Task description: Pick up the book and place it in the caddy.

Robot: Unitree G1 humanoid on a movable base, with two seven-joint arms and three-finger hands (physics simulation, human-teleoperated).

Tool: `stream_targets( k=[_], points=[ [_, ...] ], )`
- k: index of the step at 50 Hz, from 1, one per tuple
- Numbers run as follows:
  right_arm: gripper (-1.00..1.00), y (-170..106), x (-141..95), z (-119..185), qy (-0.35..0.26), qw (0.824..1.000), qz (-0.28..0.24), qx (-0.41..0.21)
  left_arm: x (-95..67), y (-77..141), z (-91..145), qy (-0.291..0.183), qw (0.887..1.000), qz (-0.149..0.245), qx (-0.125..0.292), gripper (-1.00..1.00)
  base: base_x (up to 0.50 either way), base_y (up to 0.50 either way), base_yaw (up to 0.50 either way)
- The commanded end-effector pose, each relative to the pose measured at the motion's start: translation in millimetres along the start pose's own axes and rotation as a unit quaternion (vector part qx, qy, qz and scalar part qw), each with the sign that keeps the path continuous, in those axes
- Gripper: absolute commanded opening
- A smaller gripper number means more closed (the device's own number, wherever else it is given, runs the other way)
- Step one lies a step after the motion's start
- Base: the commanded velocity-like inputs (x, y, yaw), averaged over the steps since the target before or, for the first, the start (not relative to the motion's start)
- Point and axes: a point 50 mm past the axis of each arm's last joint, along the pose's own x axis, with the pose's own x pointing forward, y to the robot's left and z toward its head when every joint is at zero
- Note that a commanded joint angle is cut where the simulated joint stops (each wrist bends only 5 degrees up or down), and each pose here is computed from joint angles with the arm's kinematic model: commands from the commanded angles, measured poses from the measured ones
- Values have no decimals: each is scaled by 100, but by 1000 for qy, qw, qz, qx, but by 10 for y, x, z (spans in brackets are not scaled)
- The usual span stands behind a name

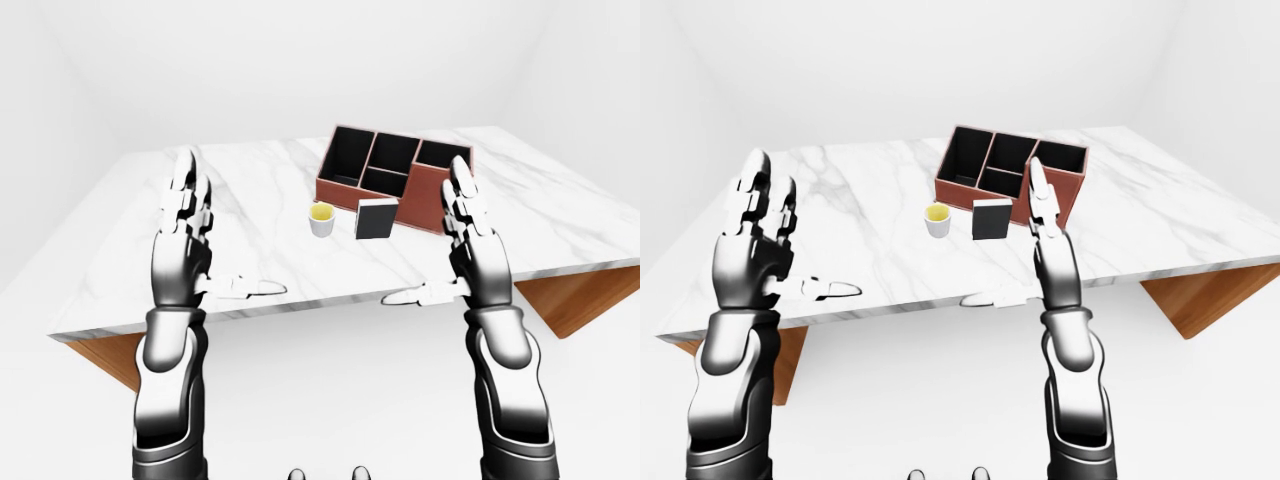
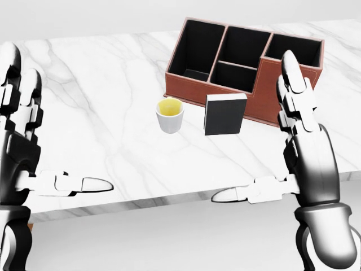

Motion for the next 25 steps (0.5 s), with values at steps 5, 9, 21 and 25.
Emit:
stream_targets(
  k=[5,9,21,25],
  points=[
    [100,-36,8,219,-47,999,2,-17,-28,29,253,-52,998,6,21,100,0,0,0],
    [100,-25,5,259,-55,998,3,-20,-32,29,260,-53,998,6,22,100,0,0,0],
    [100,-13,-22,329,-69,997,8,-23,-57,38,238,-47,999,6,21,100,4,0,0],
    [100,-5,-37,352,-73,997,11,-23,-85,19,225,-42,999,2,21,100,23,-3,0]
  ],
)
